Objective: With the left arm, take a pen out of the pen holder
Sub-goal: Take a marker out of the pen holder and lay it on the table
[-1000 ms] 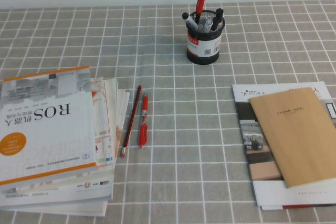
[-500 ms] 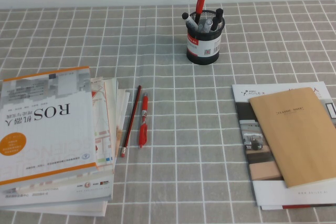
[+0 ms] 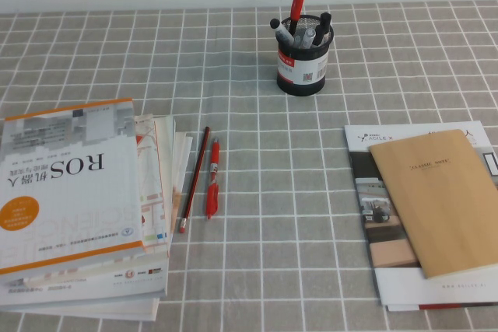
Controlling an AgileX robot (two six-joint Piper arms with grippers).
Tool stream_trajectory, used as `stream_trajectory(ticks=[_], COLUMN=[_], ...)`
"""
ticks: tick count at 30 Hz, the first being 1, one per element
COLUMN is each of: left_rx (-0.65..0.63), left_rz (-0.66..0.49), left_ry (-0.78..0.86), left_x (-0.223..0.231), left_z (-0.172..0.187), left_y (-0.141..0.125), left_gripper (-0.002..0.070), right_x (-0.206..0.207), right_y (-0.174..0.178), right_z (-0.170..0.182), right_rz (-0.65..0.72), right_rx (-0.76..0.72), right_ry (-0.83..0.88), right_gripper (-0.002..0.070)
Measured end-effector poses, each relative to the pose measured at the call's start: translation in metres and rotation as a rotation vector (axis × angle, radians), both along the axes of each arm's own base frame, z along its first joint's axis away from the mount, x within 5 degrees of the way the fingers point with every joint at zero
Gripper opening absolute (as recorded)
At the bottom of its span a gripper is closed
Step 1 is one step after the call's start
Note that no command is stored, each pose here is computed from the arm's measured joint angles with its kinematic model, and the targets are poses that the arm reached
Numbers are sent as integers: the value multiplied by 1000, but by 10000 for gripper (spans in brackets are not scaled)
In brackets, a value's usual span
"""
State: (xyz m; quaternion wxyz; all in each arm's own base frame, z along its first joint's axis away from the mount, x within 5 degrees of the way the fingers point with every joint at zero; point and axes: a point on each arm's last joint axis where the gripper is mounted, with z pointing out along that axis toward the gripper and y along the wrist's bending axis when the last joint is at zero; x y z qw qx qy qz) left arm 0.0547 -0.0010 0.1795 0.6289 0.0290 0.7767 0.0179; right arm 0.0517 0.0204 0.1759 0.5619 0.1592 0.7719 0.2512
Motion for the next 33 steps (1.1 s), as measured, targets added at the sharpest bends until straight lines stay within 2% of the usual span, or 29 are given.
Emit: stream_trajectory(ticks=[2,8,10,12,23,26,30,33], left_rx=[-113,-669,-783,-829,-883,-753,-550,-465], left_rz=[5,62,81,94,114,47,11,11], left_ry=[-77,-281,-320,-352,-427,-364,-361,-330], left_x=[1,2,1,1,0,-2,-1,12], left_z=[7,26,29,32,38,51,97,132], left_y=[-1,2,4,6,11,3,0,-1], left_gripper=[-3,-3,-3,-3,-3,-3,-3,-3], right_x=[0,0,0,0,0,0,0,0], right_y=[0,0,0,0,0,0,0,0], right_z=[0,0,0,0,0,0,0,0], right_rz=[0,0,0,0,0,0,0,0], right_rx=[0,0,0,0,0,0,0,0], right_ry=[0,0,0,0,0,0,0,0], right_gripper=[-13,-13,-13,-13,-13,-13,-13,-13])
